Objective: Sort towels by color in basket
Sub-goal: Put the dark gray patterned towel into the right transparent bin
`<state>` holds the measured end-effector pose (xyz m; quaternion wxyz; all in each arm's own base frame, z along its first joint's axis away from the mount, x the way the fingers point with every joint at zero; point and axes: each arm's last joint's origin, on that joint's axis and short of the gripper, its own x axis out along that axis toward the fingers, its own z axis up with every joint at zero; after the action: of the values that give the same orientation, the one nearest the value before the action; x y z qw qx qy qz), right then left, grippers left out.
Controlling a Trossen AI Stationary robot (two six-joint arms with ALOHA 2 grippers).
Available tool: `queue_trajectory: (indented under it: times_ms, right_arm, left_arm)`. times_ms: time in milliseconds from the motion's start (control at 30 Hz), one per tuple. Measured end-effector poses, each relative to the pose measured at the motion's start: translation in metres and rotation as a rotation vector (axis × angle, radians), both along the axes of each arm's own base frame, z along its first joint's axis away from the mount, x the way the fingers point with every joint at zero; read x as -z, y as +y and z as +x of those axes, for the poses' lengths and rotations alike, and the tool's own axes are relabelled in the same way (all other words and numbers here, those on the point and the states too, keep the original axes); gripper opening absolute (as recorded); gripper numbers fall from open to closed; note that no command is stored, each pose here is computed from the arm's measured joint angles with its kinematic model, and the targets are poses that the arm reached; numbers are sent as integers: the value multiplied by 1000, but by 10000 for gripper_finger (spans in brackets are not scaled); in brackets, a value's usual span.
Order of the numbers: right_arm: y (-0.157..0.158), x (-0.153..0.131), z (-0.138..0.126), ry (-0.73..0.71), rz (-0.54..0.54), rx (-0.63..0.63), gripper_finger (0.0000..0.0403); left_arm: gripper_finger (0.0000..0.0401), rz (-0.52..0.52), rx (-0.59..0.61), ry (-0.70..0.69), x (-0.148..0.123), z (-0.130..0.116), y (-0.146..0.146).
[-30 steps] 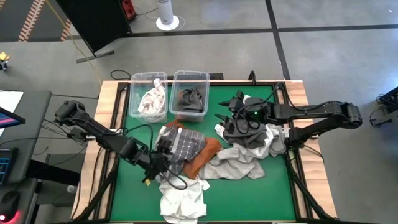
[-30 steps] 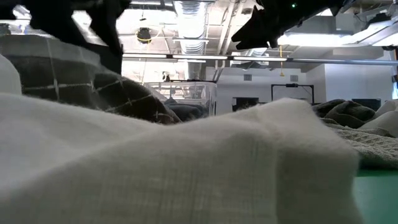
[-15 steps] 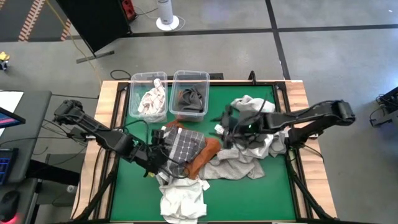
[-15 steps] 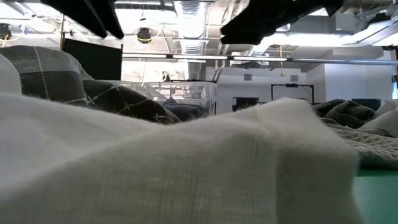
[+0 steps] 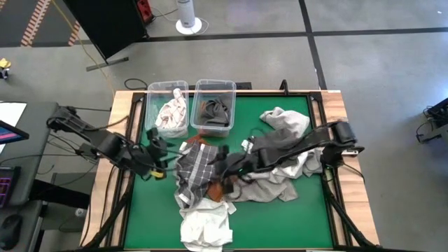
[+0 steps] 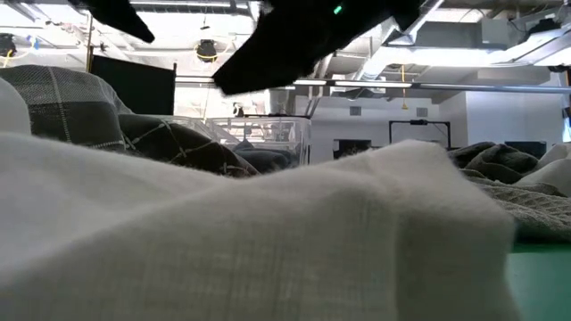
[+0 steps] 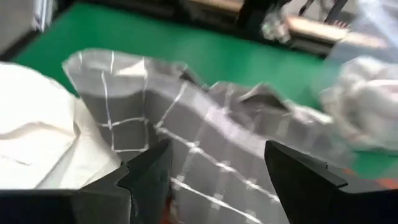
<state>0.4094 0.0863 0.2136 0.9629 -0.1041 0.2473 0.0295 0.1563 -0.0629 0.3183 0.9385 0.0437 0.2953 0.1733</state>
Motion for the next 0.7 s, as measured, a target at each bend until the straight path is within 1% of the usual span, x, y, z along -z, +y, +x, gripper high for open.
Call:
queue_trajectory:
  times_ms: [67,133,200,333,433,500,533,633,700]
  right_arm:
    - [9,13,11,21,-27,16,285]
    - [16,23,19,35,-86,42,285]
    - [21,31,25,55,-125,38,285]
    - [25,45,31,108,-145,28,283]
    - [24,47,34,112,-145,34,262]
    - [20,48,35,120,-143,46,227]
    - [16,49,36,122,-137,56,202]
    - [6,49,38,126,-144,74,108]
    - [-1,49,39,130,-165,76,40]
  left_arm:
    - [198,1,-32,-44,-5,-6,4]
    - [198,12,-63,-82,-9,-11,8]
    - [198,18,-83,-110,-12,-15,11]
    - [198,28,-101,-128,-14,-18,13]
    - [198,83,-133,-138,-15,-18,14]
    - [198,142,-164,-147,-16,-17,15]
    - [198,177,-180,-149,-16,-17,15]
    - [198,266,-206,-139,-16,-13,15]
    - [198,298,-197,-131,-17,-10,14]
